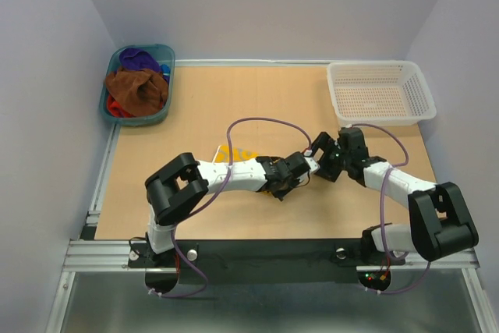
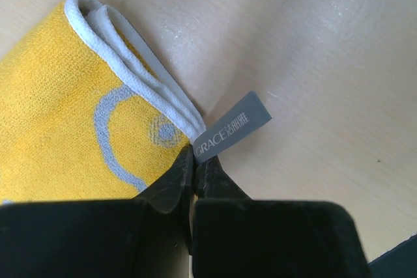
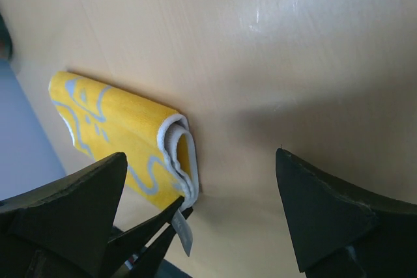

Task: Fold and stack the towels
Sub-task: Fold the towel

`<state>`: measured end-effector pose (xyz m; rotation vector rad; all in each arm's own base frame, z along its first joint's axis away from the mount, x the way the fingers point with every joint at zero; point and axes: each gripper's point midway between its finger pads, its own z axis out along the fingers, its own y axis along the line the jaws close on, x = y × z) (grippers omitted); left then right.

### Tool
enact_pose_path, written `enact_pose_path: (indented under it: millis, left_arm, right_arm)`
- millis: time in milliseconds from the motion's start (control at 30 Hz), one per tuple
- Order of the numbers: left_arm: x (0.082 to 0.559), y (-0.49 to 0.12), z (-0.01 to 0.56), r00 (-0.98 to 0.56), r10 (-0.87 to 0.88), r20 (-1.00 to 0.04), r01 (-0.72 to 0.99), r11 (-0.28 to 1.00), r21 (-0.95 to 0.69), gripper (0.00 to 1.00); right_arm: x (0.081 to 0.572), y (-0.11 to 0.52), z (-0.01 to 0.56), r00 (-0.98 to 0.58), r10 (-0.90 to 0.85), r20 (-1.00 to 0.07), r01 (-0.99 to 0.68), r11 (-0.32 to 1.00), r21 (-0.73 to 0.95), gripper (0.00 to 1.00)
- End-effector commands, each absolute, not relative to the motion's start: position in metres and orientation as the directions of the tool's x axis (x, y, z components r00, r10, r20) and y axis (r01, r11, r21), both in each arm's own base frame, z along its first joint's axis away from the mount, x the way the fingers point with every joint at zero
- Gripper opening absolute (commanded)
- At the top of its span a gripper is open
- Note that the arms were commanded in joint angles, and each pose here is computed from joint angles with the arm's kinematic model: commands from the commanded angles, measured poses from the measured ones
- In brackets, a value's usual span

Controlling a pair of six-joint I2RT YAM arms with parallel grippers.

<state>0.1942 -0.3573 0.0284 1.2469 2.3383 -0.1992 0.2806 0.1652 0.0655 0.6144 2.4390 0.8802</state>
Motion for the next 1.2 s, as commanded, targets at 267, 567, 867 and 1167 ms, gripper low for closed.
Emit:
enact_pose_path:
  millis: [267,567,867,1167]
  left_arm:
    - [0.219,-0.362,0.070,-0.525,0.604,-0.600,0.737,0.675,0.034,0.00]
    - [0.223,-0.362,0.082,-0.532,0.569,-0.627,0.729,0.685,0.004,0.00]
    - [0.223,-0.367,0.087,-0.545,0.541,-0.641,0.717,0.697,-0.023,0.00]
    - [0.216,-0.375,0.080,-0.584,0.516,-0.626,0.707,0.702,-0.081,0.00]
  right_arm:
    - [0.255,0.195,0.050,-0.775,0.630,-0.042,0.376,0.513,0.771,1.00]
    - [0.250,0.209,0.033,-0.757,0.653,0.014,0.433,0.485,0.760,1.00]
    - [0.259,0.245,0.021,-0.754,0.653,0.071,0.458,0.446,0.769,1.00]
    - [0.273,0.272,-0.005,-0.786,0.616,0.048,0.434,0.495,0.753,0.70]
